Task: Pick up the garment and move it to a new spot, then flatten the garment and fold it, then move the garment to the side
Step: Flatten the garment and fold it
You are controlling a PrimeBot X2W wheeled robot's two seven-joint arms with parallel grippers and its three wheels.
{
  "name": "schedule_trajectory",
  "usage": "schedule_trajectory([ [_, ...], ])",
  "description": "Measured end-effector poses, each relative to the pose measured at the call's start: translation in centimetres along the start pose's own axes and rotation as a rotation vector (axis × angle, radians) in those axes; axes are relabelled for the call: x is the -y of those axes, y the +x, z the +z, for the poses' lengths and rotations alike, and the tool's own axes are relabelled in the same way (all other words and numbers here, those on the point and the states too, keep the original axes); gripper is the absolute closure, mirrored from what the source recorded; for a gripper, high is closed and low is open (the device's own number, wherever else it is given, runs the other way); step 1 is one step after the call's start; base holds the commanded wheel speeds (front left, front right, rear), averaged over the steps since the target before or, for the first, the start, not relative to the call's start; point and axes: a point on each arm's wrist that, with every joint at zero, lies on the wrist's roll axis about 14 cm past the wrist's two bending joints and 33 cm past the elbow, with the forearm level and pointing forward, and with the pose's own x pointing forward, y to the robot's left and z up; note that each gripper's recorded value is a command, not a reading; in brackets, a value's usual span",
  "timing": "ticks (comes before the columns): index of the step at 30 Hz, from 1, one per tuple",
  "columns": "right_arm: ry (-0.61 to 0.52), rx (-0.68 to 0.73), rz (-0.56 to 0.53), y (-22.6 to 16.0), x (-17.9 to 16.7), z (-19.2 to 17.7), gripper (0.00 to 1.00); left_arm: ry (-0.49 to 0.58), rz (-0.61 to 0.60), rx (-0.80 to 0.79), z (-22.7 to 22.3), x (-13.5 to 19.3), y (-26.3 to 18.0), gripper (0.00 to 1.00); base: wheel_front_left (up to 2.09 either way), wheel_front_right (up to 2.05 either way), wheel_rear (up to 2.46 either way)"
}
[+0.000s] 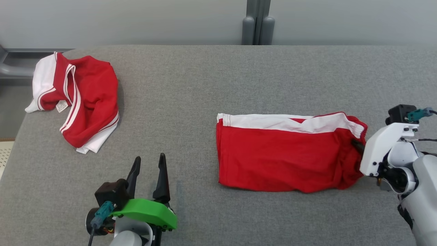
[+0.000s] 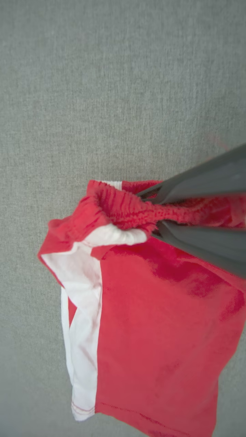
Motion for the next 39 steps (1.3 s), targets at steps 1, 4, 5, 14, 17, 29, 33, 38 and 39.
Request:
schedule_trajectory([
  [1, 0.001, 0.007, 0.026, 0.0, -1.0, 0.3, 1.00, 0.000, -0.004, 0.000, 0.0, 0.1, 0.0, 0.00, 0.00, 0.00, 0.00],
  [4, 0.006, 0.016, 0.111, 0.1, -4.1, 1.0, 1.00, 0.000, -0.009, 0.001, 0.0, 0.3, -0.1, 0.00, 0.00, 0.00, 0.00],
  [5, 0.013, 0.019, 0.148, 0.1, -5.4, 1.2, 1.00, -0.001, -0.007, 0.001, 0.0, 0.3, -0.1, 0.00, 0.00, 0.00, 0.00],
  [14, 0.057, -0.002, 0.401, 0.1, -15.3, 1.2, 1.00, -0.005, 0.018, 0.024, 0.8, -0.5, -1.1, 0.00, 0.00, 0.00, 0.00],
  [17, 0.057, -0.009, 0.432, 0.6, -17.3, 1.1, 1.00, -0.009, 0.036, 0.035, 1.2, -1.1, -1.4, 0.00, 0.00, 0.00, 0.00],
  [29, 0.035, -0.052, 0.462, 4.0, -21.6, 0.8, 0.00, -0.024, 0.100, 0.032, 1.0, -2.9, -2.5, 0.00, 0.00, 0.00, 0.00],
  [33, 0.064, -0.050, 0.505, 3.9, -23.1, 1.0, 0.00, -0.026, 0.107, 0.031, 0.9, -3.1, -2.6, 0.00, 0.00, 0.00, 0.00],
  [38, 0.096, 0.007, 0.540, 3.1, -23.8, 2.3, 0.00, -0.025, 0.087, 0.035, 1.0, -2.4, -2.4, 0.00, 0.00, 0.00, 0.00],
  [39, 0.101, 0.029, 0.539, 3.0, -23.7, 2.8, 0.00, -0.023, 0.080, 0.035, 1.0, -2.2, -2.3, 0.00, 0.00, 0.00, 0.00],
])
